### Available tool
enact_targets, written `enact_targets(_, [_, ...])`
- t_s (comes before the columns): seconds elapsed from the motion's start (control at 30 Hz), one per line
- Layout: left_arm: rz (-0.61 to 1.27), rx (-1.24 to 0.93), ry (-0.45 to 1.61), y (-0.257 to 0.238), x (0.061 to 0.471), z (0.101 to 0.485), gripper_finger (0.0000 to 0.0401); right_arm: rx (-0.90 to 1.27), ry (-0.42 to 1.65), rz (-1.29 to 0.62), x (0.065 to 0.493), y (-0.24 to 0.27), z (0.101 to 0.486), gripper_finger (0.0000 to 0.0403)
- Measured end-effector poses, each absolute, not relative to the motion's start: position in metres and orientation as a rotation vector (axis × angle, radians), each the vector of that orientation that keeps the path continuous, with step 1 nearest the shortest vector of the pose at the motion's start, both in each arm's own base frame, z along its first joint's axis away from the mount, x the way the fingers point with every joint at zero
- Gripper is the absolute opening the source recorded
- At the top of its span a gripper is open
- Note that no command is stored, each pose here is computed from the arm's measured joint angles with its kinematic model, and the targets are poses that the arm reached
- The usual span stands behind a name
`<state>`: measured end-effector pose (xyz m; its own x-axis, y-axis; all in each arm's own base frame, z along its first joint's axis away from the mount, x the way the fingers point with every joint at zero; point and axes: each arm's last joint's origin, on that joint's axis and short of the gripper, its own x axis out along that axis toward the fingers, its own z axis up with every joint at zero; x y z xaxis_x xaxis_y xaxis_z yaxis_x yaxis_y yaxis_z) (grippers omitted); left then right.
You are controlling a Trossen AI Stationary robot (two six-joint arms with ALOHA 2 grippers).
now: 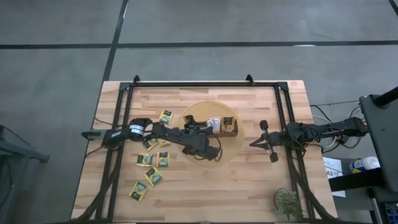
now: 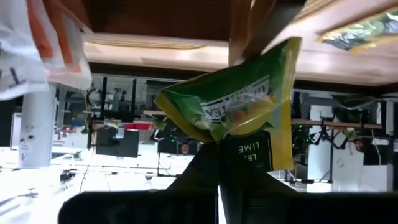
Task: Pick & Place Tea
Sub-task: Put the yellow tea bag into the left section of the wooden organizer
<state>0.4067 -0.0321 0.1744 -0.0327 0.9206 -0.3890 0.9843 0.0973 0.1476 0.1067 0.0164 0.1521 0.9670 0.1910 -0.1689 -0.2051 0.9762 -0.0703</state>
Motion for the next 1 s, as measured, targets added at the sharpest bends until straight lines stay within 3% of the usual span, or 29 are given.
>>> enact_targets(0.57, [-0.092, 1.882, 1.933, -0.032, 0.413, 0.173, 0.0000, -0.087, 0.162, 0.200, 0.107, 0.016, 0.152, 0.0009])
enact_targets(1.0, [0.035, 1.821, 1.821, -0.035, 0.429, 0.201, 0.0000, -0.086, 0.162, 0.200, 0.107, 0.016, 0.152, 0.0009])
